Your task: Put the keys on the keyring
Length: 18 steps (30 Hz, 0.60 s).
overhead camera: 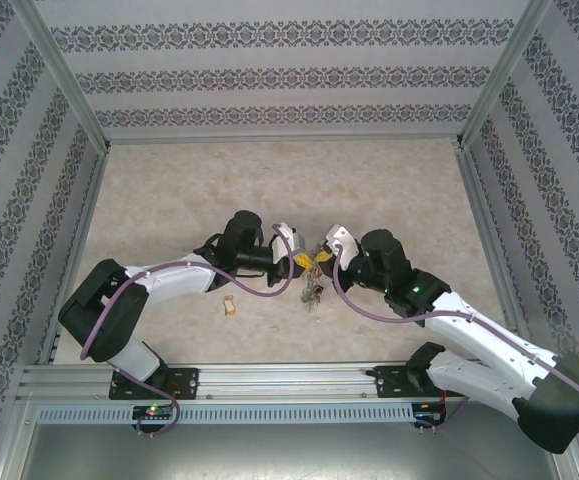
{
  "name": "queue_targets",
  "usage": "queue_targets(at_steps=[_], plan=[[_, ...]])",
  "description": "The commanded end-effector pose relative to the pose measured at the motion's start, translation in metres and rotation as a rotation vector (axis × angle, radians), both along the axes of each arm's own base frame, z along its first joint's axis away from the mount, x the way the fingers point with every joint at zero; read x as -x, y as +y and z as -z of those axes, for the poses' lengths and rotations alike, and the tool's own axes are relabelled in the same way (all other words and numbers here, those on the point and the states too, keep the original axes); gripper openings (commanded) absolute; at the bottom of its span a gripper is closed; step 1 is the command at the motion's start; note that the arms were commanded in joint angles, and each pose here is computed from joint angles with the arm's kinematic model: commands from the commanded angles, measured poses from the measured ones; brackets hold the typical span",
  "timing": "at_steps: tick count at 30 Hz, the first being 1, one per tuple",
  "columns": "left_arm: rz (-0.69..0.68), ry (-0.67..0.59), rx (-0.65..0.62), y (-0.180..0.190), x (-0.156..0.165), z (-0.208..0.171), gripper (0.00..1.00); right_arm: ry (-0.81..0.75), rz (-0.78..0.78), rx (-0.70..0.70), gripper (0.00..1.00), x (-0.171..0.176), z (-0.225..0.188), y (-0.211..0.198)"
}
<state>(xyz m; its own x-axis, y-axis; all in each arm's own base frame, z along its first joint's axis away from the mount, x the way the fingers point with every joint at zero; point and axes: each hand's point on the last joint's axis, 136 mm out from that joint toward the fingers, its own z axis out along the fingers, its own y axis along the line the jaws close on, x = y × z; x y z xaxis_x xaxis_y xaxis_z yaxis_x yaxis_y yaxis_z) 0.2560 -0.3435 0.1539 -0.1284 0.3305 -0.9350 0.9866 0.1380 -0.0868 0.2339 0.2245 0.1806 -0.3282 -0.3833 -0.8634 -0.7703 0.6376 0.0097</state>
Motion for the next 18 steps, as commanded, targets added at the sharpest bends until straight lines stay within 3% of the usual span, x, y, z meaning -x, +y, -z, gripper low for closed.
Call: queue_targets(at_steps=[1, 10, 18], plan=[[-0.007, -0.027, 0.058, -0.006, 0.0, -0.009, 0.0, 0.009, 0.081, -0.017, 0.0, -0.008, 0.007, -0.012], [0.003, -0.032, 0.064, -0.01, -0.003, -0.011, 0.0, 0.001, -0.028, -0.165, 0.0, 0.007, -0.014, -0.003], [0.021, -0.025, 0.078, -0.014, -0.004, -0.014, 0.0, 0.035, -0.109, -0.209, 0.0, 0.012, -0.019, 0.012]])
